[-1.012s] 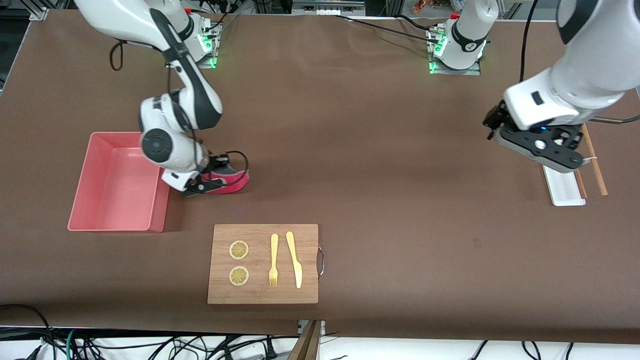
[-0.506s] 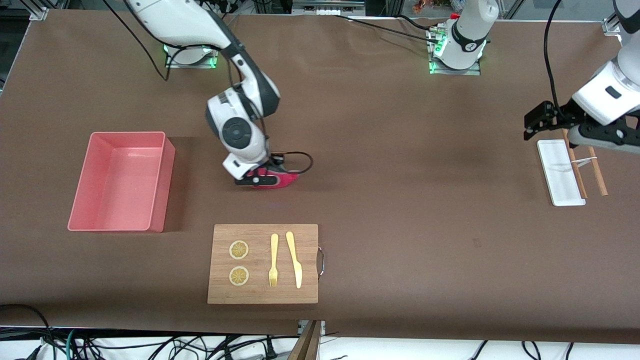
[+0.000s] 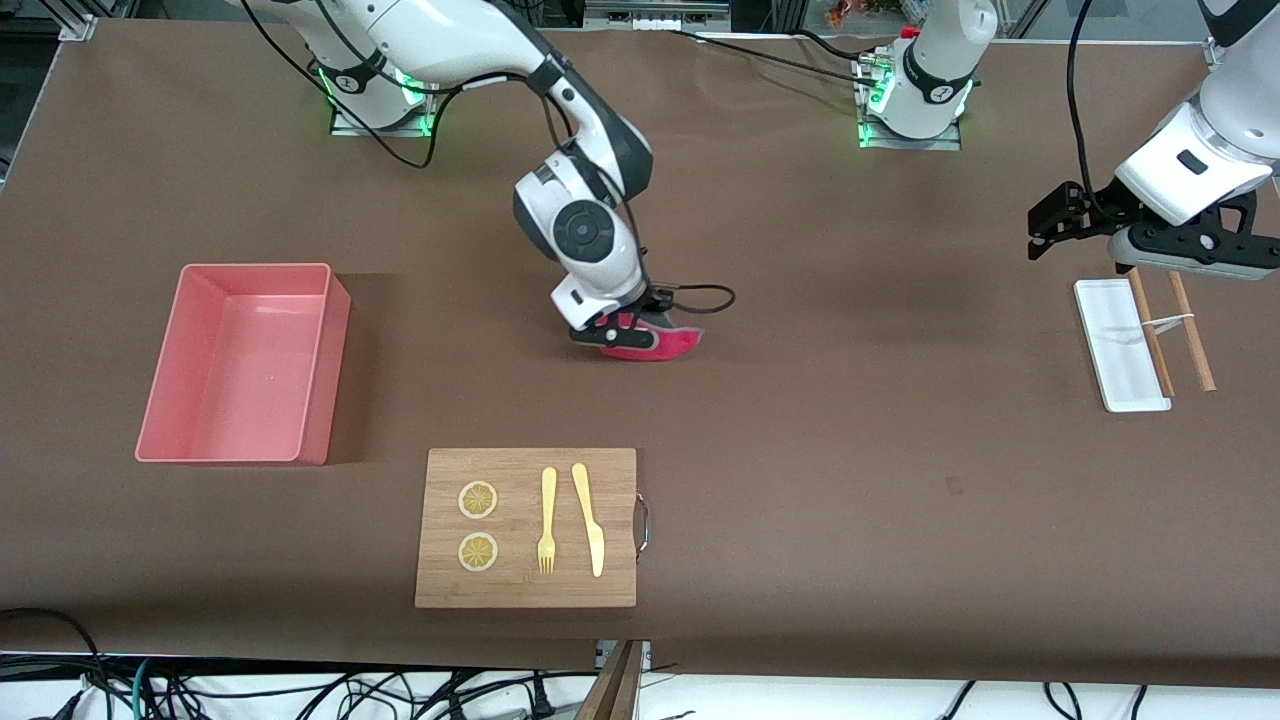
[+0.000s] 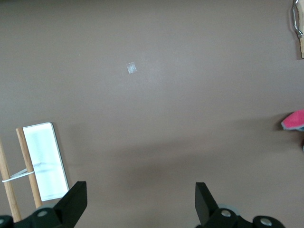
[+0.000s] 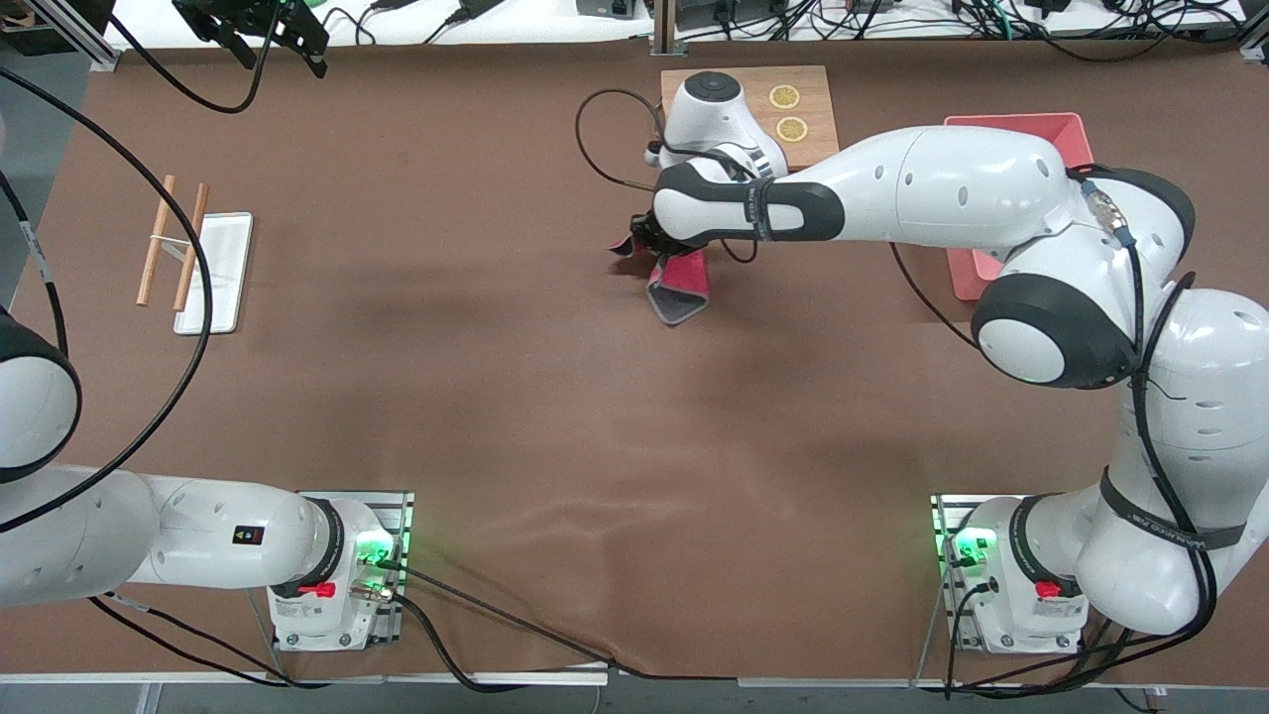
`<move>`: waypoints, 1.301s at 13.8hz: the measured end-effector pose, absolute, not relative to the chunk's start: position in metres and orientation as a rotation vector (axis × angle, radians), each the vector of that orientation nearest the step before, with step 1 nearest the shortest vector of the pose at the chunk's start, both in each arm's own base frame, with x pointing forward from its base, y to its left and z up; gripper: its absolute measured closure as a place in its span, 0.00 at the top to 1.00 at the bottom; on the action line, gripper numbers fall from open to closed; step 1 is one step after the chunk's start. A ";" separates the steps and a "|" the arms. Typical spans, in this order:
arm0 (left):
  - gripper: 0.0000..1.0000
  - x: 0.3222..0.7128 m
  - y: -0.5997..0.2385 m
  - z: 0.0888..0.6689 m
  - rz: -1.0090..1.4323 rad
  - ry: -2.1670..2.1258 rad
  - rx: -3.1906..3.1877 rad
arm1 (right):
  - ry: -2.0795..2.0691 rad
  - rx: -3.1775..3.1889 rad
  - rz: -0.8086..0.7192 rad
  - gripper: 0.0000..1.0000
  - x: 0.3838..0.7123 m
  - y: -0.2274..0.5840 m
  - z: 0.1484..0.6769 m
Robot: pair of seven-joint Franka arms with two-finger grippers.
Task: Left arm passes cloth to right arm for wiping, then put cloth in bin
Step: 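Wipe the cloth across the table with the right gripper, then move the cloth over the pink bin and release it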
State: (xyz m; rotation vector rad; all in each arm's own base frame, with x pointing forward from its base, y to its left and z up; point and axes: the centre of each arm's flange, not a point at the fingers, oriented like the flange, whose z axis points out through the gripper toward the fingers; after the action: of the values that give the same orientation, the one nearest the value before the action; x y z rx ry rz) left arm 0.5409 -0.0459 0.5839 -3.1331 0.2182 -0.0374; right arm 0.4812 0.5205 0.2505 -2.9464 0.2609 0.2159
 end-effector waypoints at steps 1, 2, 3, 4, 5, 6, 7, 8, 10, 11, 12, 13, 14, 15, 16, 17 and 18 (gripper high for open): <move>1.00 0.541 -0.046 0.584 -0.037 0.214 -3.133 | 0.293 -2.923 0.224 0.04 0.478 0.531 0.261; 1.00 0.541 -0.045 0.583 -0.036 0.210 -3.134 | 0.318 -2.910 0.237 0.04 0.478 0.534 0.269; 1.00 0.541 -0.045 0.583 -0.036 0.207 -3.134 | 0.342 -2.910 0.251 0.04 0.483 0.528 0.271; 1.00 0.541 -0.045 0.583 -0.036 0.206 -3.134 | 0.373 -2.920 0.270 0.04 0.490 0.516 0.267; 1.00 0.541 -0.045 0.583 -0.035 0.205 -3.134 | 0.410 -2.934 0.296 0.04 0.500 0.496 0.256; 1.00 0.541 -0.045 0.583 -0.035 0.204 -3.134 | 0.439 -2.947 0.323 0.04 0.509 0.475 0.242; 1.00 0.542 -0.044 0.583 -0.035 0.202 -3.134 | 0.464 -2.954 0.352 0.04 0.518 0.451 0.228; 1.00 0.542 -0.044 0.583 -0.034 0.201 -3.134 | 0.482 -2.960 0.379 0.04 0.527 0.426 0.216; 1.00 0.542 -0.043 0.582 -0.033 0.200 -3.134 | 0.484 -2.969 0.425 0.04 0.544 0.374 0.196; 1.00 0.542 -0.044 0.582 -0.033 0.200 -3.134 | 0.451 -2.970 0.437 0.04 0.552 0.347 0.189; 1.00 0.542 -0.044 0.582 -0.033 0.201 -3.134 | 0.401 -2.968 0.442 0.04 0.561 0.317 0.187; 1.00 0.542 -0.044 0.582 -0.033 0.202 -3.134 | 0.348 -2.963 0.444 0.04 0.570 0.287 0.187; 1.00 0.542 -0.045 0.582 -0.033 0.203 -3.134 | 0.299 -2.959 0.453 0.04 0.577 0.258 0.190; 1.00 0.542 -0.045 0.582 -0.033 0.204 -3.134 | 0.253 -2.955 0.470 0.04 0.583 0.230 0.196; 1.00 0.542 -0.045 0.582 -0.033 0.205 -3.134 | 0.211 -2.956 0.475 0.04 0.587 0.208 0.204; 1.00 0.542 -0.045 0.582 -0.033 0.206 -3.134 | 0.170 -2.964 0.473 0.04 0.589 0.187 0.212; 1.00 0.542 -0.045 0.582 -0.033 0.206 -3.134 | 0.133 -2.985 0.470 0.04 0.589 0.171 0.219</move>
State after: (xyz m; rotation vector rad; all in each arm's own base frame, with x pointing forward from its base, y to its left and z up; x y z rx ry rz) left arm 0.5418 -0.0455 0.5821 -3.1338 0.2056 -0.0325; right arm 0.5886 0.1712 0.2189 -2.9845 0.1331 0.4697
